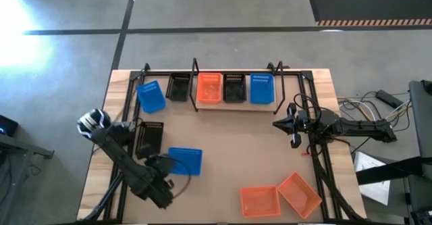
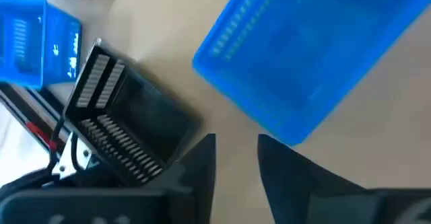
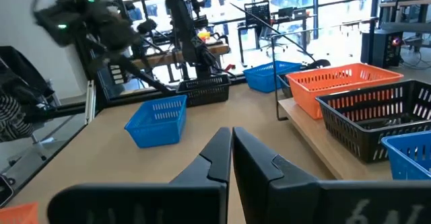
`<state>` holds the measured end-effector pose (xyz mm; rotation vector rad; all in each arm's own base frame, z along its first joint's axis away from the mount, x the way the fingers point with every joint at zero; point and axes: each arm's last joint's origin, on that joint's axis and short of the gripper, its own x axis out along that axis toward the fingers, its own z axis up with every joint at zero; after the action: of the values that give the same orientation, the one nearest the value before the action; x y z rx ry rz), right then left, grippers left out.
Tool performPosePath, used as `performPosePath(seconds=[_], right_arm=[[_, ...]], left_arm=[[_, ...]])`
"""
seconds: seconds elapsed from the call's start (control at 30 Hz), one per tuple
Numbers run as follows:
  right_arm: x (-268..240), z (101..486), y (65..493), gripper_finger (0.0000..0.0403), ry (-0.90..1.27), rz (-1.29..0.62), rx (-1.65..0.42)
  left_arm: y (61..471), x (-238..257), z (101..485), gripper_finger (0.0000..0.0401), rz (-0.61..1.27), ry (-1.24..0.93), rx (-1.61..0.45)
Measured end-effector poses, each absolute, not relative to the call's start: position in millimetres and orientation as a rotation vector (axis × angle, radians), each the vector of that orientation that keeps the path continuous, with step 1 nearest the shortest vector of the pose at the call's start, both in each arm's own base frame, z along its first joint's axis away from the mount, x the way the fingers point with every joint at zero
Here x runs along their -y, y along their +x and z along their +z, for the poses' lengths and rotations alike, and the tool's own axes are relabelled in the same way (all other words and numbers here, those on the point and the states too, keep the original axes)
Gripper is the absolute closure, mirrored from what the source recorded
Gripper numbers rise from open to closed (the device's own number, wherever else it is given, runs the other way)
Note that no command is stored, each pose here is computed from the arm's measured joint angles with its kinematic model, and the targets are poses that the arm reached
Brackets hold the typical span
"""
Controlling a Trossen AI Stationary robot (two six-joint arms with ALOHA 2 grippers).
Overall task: Stack baskets on shelf by color
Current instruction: Stack the bottom black bin on the black bin on the shelf
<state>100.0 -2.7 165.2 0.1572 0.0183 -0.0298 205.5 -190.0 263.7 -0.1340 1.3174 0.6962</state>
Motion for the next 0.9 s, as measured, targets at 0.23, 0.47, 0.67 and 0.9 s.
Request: performPosePath(seconds=[0.23,0.47,0.67,0.9], right_arm=[[2.7,165.2,100.0,0.0394,0.157,-0.03,-0.019],[2.7,165.1,100.0,0.0394,0.157,-0.03,-0.02],[2.7,165.0,100.0,0.0394,0.157,-0.03,-0.02],[2.7,165.0,100.0,0.0394,0.157,-0.03,-0.02]], left_arm=[[160.9,148.1,235.5,0.0221,0.49,-0.081,-1.405],[132.6,121.2,201.7,0.0204,0.367,0.03,-1.493],[126.1,114.8,182.2,0.0234,0.38,0.041,-1.515],[133.5,122.0,175.6,0.0327,0.334,-0.013,-1.465]])
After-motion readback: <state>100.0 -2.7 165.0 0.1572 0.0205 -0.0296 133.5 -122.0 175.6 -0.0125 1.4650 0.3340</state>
